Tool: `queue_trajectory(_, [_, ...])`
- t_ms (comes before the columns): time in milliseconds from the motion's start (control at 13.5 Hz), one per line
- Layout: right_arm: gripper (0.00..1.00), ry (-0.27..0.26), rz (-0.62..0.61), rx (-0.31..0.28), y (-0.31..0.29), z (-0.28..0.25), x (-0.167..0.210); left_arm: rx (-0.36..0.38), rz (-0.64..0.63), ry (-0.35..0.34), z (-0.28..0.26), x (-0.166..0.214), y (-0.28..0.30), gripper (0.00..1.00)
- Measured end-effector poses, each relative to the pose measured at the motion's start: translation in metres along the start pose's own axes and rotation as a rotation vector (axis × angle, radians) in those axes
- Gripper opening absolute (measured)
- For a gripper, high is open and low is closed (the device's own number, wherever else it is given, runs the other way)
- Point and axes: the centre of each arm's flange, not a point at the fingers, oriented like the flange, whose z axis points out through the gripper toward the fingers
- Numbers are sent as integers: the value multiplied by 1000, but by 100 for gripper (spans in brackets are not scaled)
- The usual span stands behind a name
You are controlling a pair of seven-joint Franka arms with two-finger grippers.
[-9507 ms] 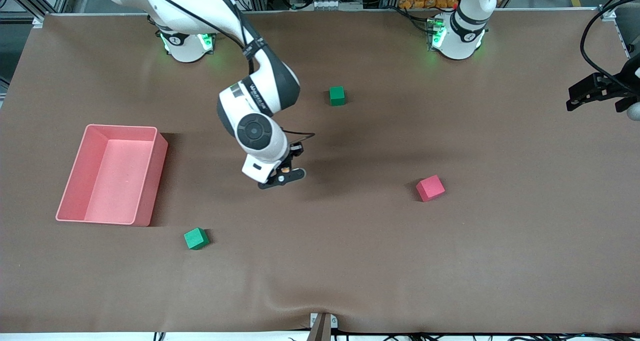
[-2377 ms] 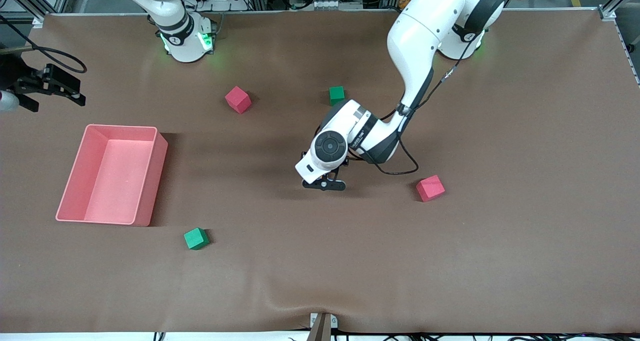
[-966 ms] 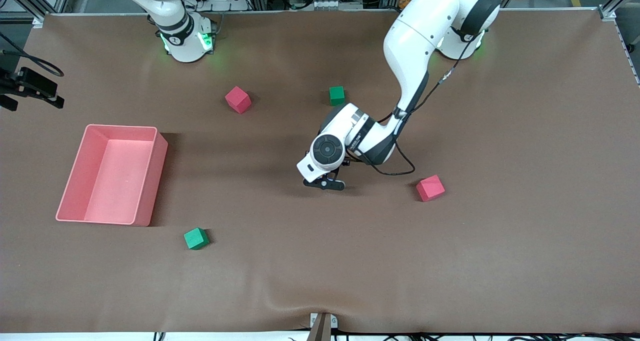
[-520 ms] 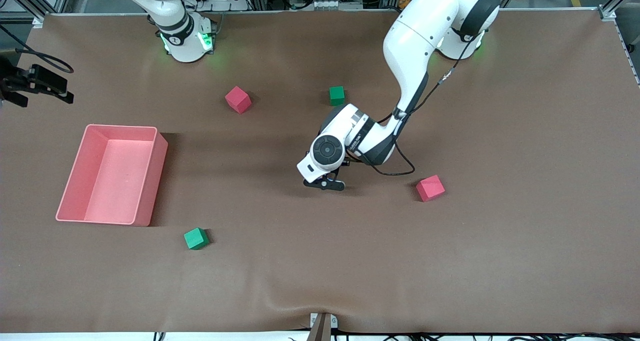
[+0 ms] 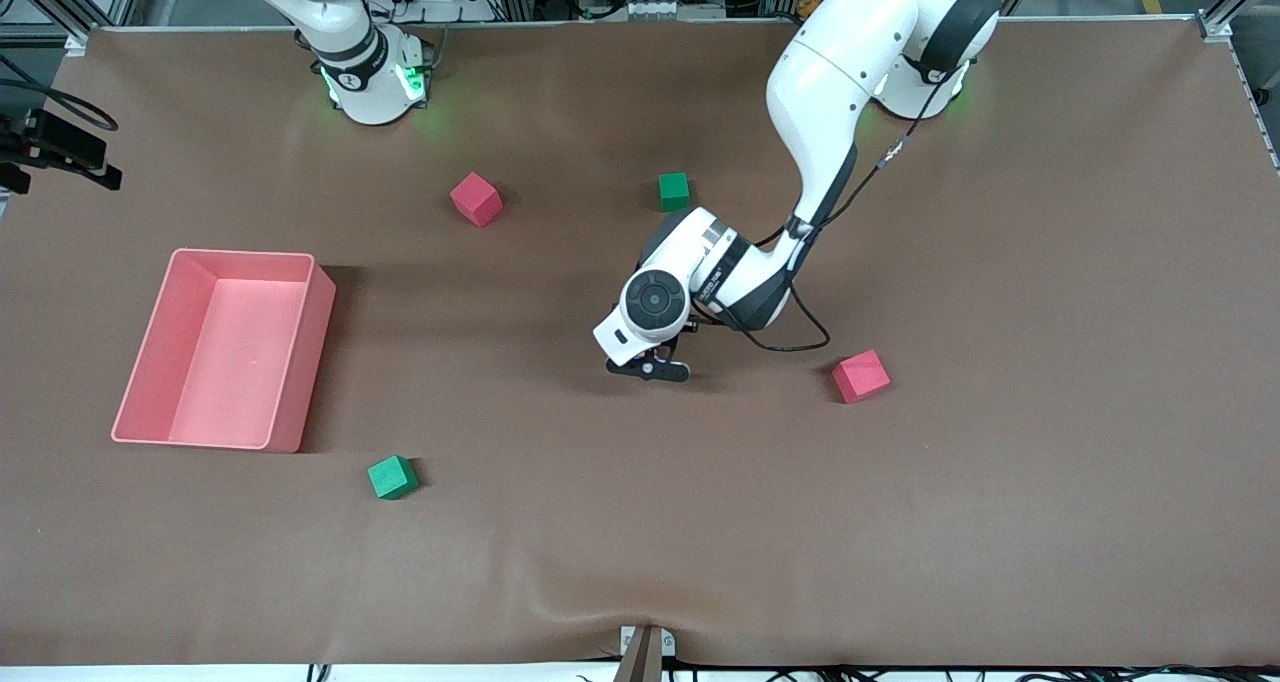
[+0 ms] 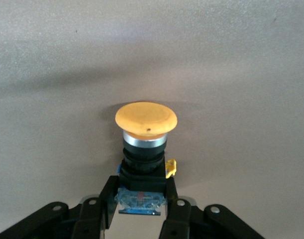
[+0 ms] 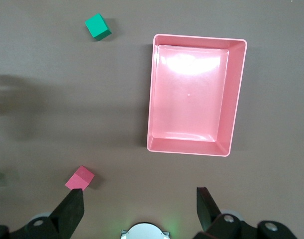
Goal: Place and upright button with both arms
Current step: 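Lower the left gripper and grasp the button's base, then lift the button with the left gripper and turn it cap up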
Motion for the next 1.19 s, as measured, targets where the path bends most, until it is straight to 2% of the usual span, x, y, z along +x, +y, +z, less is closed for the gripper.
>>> queue_trajectory(223, [100,8,2,0,1,-2,0,-4,-6,7,-4,1,1,42])
queue_trajectory(371, [100,31,16,1,1,-4,3,-9,-36,23,-10,4,1,42])
queue_trajectory(594, [100,48,99,15,-5,-6,5,-13,-72,77,-39,7,-1,42])
queue_trajectory(891, [100,41,99,14,-22,-3,7,21,-167,183,-82,8,-5,42])
queue_trajectory(1188, [100,17,118,11,-13,0,5,74,-292,346,-91,4,11,42])
